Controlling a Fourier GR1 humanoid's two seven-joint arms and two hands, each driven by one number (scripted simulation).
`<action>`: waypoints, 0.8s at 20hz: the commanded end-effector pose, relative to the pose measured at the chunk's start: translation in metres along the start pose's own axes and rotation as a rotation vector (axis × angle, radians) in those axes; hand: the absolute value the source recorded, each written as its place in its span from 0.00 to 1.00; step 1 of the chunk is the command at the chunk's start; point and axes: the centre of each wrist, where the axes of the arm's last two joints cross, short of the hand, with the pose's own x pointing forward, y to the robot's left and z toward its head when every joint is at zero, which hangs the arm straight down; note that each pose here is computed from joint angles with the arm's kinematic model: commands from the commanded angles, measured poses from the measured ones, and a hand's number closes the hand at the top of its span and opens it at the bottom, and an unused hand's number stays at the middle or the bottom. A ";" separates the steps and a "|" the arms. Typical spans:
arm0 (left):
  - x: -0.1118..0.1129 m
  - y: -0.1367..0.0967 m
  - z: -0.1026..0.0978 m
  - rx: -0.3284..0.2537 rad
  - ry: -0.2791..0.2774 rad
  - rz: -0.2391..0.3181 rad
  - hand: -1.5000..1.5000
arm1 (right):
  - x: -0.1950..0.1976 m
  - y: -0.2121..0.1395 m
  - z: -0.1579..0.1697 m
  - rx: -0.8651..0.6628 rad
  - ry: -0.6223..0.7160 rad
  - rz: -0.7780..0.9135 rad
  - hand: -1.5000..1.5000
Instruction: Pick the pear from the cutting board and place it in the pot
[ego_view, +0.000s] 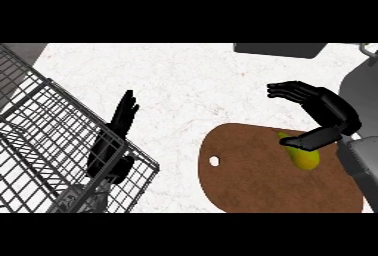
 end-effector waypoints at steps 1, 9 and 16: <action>0.029 0.040 -0.020 0.130 -0.030 -0.010 0.50 | 0.012 -0.040 0.011 0.105 -0.103 -0.013 0.00; 0.032 0.053 -0.026 0.129 -0.017 -0.027 0.50 | 0.071 -0.068 -0.025 0.511 0.078 0.168 0.00; 0.043 0.069 -0.025 0.133 -0.009 -0.023 0.50 | 0.099 -0.040 -0.057 0.800 0.220 0.384 0.00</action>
